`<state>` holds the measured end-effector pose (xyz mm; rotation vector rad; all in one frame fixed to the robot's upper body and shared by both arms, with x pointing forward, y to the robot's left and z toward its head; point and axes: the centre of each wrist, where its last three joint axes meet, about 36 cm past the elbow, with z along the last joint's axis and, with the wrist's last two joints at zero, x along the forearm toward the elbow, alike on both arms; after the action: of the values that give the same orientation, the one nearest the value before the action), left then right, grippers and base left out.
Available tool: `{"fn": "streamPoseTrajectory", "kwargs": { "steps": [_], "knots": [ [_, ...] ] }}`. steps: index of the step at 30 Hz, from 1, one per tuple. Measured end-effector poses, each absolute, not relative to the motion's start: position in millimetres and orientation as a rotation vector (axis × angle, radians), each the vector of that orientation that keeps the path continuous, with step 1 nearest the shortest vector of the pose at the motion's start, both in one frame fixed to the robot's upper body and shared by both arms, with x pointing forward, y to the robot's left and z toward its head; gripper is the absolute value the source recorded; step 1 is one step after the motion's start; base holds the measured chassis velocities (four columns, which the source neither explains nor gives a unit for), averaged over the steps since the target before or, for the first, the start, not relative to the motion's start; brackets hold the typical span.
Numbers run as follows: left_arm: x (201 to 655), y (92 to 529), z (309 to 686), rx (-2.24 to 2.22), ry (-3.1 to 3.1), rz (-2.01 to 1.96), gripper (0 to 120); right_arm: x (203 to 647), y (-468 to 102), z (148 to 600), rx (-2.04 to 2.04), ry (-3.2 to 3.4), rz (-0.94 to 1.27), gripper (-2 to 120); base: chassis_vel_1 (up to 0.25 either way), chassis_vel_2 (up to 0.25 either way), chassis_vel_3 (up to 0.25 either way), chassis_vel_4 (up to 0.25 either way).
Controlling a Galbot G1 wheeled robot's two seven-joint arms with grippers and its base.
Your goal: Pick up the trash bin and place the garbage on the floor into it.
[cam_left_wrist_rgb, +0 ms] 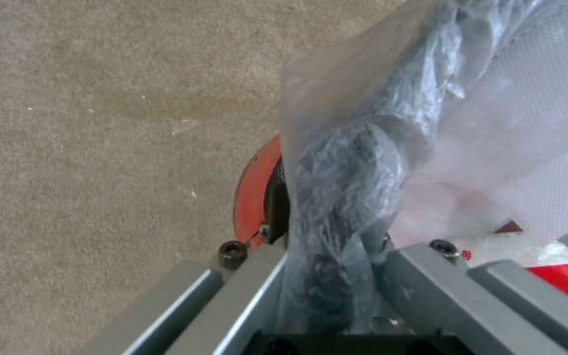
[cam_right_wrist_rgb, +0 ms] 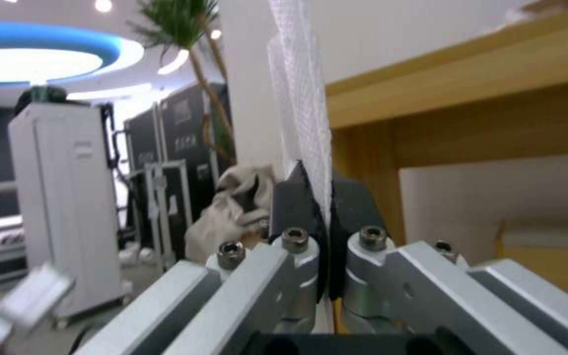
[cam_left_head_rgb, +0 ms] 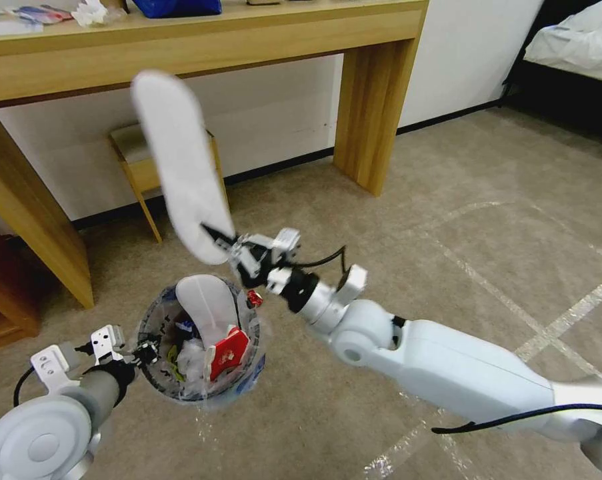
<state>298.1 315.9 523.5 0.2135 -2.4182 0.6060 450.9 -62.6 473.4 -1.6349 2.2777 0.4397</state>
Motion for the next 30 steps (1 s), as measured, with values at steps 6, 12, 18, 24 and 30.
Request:
{"fn": "streamPoseTrajectory", "kwargs": {
  "steps": [6,12,18,24,30],
  "knots": [
    [299,316,526,0.208,-2.426,0.607,0,444,-53,450,-1.698,2.293,0.406,0,0.0,0.0,0.0,0.0],
    [299,313,526,0.199,-2.428,0.62,0,435,-51,416,-1.725,2.346,0.383,0,0.0,0.0,0.0,0.0],
    [298,309,528,0.188,-2.432,0.628,0,428,-48,387,-1.731,2.389,0.373,0,0.0,0.0,0.0,0.0],
    [297,308,530,0.185,-2.437,0.63,0,421,-41,367,-1.746,2.408,0.379,0,0.0,0.0,0.0,0.0],
    [297,308,530,0.189,-2.441,0.631,0,418,-35,350,-1.756,2.417,0.378,0,0.0,0.0,0.0,0.0]
  ]
}}
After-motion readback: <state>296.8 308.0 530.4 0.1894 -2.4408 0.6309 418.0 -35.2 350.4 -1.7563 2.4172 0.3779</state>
